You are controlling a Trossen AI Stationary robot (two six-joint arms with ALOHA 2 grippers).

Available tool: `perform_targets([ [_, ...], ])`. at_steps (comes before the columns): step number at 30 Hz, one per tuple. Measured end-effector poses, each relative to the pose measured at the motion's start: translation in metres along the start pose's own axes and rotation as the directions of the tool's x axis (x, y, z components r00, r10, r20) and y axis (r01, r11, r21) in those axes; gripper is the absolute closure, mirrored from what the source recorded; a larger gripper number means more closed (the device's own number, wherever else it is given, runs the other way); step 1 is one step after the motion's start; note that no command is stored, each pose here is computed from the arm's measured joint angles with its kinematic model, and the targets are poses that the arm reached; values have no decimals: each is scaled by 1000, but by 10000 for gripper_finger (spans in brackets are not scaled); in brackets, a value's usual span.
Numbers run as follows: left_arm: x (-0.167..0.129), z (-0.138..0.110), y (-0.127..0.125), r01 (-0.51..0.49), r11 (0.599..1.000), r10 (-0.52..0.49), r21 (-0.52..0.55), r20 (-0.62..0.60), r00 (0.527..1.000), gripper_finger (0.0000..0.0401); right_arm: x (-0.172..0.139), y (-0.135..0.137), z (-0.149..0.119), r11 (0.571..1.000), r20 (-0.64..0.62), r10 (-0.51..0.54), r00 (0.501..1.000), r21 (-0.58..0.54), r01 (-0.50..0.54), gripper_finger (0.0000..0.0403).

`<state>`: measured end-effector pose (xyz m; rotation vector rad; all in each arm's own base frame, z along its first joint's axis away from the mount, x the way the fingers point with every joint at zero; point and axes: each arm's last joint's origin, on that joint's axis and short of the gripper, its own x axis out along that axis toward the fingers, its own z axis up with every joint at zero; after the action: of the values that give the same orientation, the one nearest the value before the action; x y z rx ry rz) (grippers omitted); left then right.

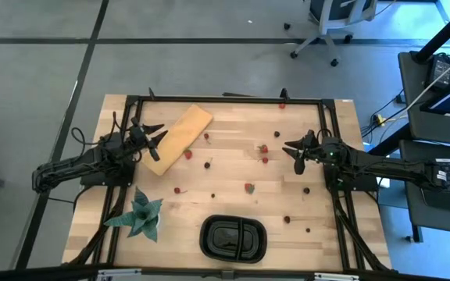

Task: Pick and placing Produce into tupperware
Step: Put the bottom blackberry into the black container

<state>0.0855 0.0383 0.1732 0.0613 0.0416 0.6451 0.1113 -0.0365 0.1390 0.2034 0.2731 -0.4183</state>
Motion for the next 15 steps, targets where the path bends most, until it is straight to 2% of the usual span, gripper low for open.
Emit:
perform_targets([
  [15,0,0,0,0,1000,0,0,0,1000,276,-1,0,1,1000,14,3,1000,2,-3,276],
])
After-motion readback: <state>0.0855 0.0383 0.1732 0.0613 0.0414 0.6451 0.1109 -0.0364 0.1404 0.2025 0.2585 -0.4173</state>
